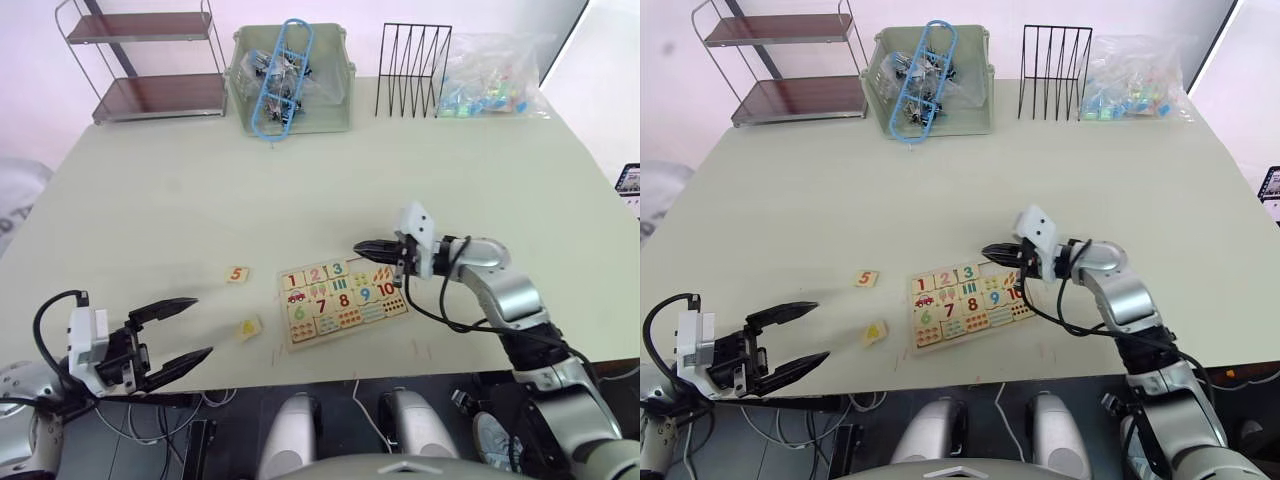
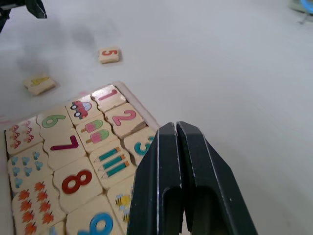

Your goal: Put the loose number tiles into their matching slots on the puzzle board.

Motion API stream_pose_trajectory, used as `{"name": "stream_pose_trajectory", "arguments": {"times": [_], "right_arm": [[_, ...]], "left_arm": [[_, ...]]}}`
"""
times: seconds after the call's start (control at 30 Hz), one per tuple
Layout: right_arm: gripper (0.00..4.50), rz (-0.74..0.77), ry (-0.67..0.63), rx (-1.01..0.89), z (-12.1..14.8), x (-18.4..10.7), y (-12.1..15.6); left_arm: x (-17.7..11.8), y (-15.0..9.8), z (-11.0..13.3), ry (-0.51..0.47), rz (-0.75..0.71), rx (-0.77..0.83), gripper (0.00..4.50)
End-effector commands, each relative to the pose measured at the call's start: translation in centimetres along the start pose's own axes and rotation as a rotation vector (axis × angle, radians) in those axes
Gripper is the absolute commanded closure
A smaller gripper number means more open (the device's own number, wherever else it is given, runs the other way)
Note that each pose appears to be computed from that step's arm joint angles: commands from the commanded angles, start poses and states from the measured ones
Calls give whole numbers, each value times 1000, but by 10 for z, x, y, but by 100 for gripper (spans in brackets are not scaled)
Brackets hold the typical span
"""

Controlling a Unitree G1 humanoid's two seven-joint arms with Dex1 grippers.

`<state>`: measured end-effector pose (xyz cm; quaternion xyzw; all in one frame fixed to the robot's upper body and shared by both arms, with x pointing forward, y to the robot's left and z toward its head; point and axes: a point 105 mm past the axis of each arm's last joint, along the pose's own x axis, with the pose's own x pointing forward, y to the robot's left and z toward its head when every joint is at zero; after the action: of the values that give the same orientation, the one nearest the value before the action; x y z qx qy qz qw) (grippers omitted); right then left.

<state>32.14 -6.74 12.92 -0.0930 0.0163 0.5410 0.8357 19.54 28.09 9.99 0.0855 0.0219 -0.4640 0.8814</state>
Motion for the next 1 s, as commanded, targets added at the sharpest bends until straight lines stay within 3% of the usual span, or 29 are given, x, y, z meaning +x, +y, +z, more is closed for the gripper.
{"name": "stream_pose_trajectory", "arguments": {"times": [0.03, 0.37, 0.47, 0.7, 0.83, 1.0], "right_arm": [[444, -106, -123, -70, 20, -26, -9], [444, -339, -20, -7, -25, -115, -20], [373, -412, -2, 21, -36, -150, -18], [19, -520, 10, 53, -50, -195, -6], [7, -611, -5, 65, -59, -218, 6], [7, -656, -3, 74, -67, -226, 18]], "left_arm": [[-5, 8, 1, 15, 91, 11, 0], [-13, 19, -10, 55, 244, -34, 0], [-16, 21, -15, 62, 287, -38, 0], [-27, 28, -19, 64, 385, -52, 0], [-33, 36, -22, 71, 466, -54, 0], [-37, 40, -24, 77, 502, -47, 0]]}}
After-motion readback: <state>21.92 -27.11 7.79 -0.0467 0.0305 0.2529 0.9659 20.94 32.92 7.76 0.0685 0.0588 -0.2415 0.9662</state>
